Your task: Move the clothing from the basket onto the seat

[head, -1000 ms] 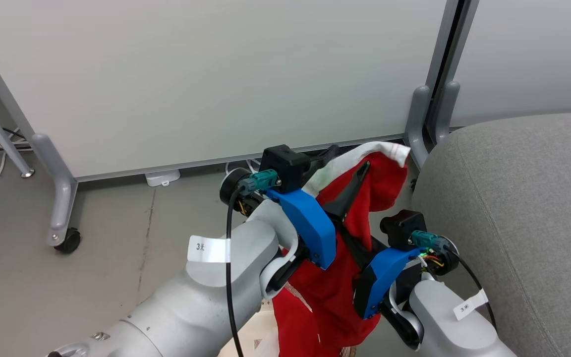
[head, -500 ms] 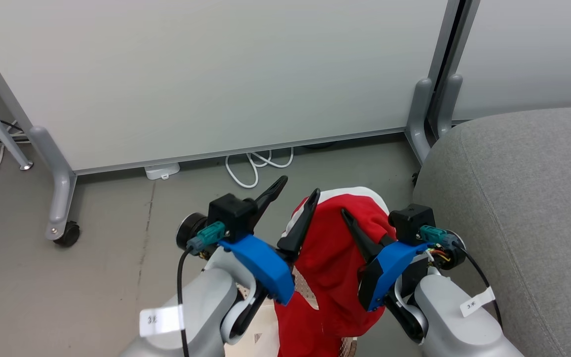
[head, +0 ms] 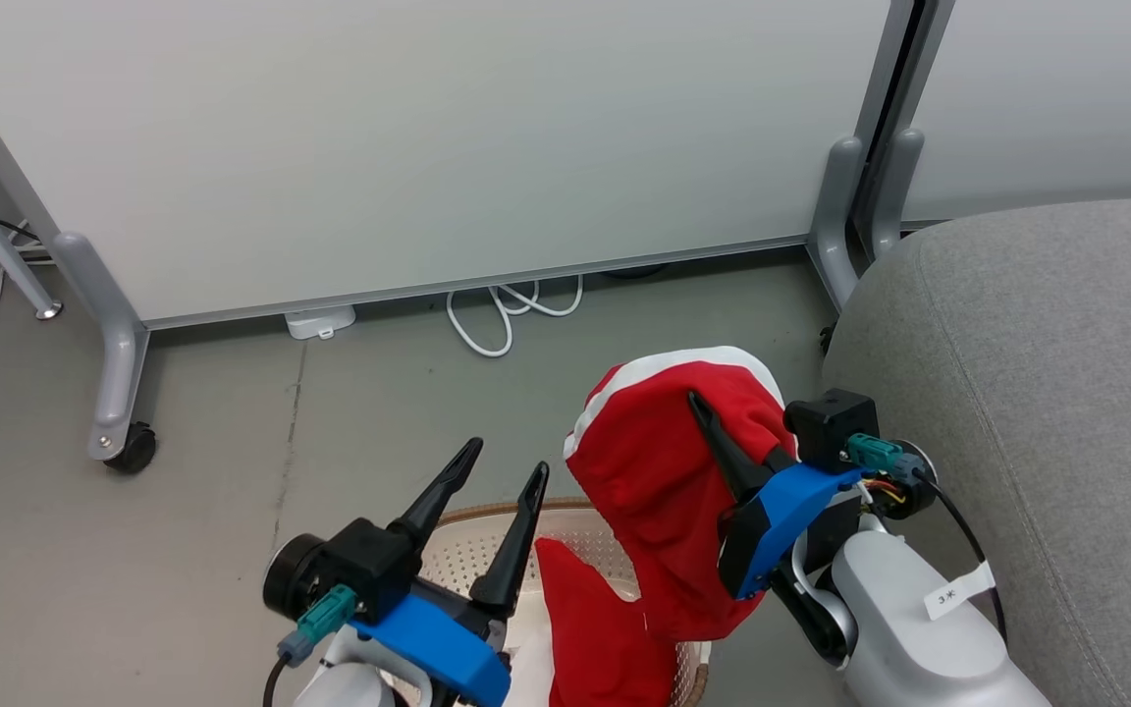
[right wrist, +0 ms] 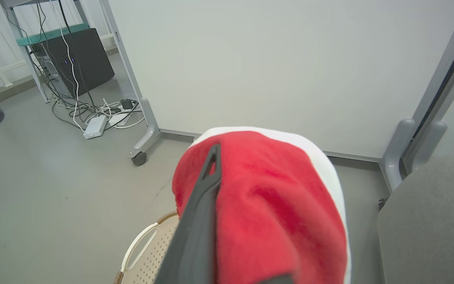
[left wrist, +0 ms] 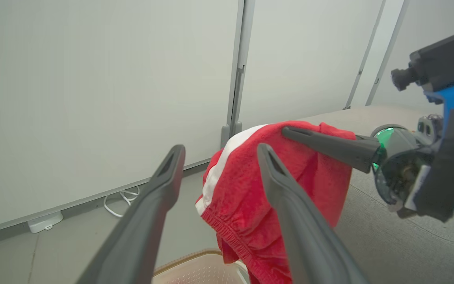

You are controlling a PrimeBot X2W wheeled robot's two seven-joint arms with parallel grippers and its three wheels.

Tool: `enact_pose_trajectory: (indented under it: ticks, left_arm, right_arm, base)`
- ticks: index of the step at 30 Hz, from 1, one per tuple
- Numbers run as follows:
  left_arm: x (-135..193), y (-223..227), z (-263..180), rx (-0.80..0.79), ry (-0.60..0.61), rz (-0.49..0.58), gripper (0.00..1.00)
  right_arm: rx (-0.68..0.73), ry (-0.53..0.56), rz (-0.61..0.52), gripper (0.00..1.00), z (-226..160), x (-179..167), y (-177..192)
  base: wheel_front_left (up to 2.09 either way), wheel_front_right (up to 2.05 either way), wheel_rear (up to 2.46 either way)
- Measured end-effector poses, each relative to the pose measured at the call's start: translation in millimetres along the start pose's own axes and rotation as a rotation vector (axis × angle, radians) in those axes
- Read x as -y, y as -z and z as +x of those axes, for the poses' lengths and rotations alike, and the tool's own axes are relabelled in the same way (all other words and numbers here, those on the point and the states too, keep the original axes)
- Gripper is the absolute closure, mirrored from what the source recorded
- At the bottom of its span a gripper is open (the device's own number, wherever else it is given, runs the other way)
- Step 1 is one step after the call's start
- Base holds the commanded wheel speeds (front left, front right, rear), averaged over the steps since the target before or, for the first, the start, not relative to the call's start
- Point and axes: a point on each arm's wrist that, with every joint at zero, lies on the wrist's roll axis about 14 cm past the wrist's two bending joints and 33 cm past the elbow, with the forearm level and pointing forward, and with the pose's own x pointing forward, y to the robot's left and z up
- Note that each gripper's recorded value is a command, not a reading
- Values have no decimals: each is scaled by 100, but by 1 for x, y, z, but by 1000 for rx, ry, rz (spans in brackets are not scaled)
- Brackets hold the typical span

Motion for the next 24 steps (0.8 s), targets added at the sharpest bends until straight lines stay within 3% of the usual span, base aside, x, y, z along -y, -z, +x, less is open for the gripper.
enact_pose_trajectory:
  ticks: [10,24]
  left_arm:
    - [-8,12,-19,-16,-62,1,0]
    - [14,14,-6,-15,12,-31,0]
  right_arm:
    - [6,12,9,100,-2,2,0]
    - [14,76,9,100,-19,23,-2]
  base:
    - [0,0,0]
    - [0,0,0]
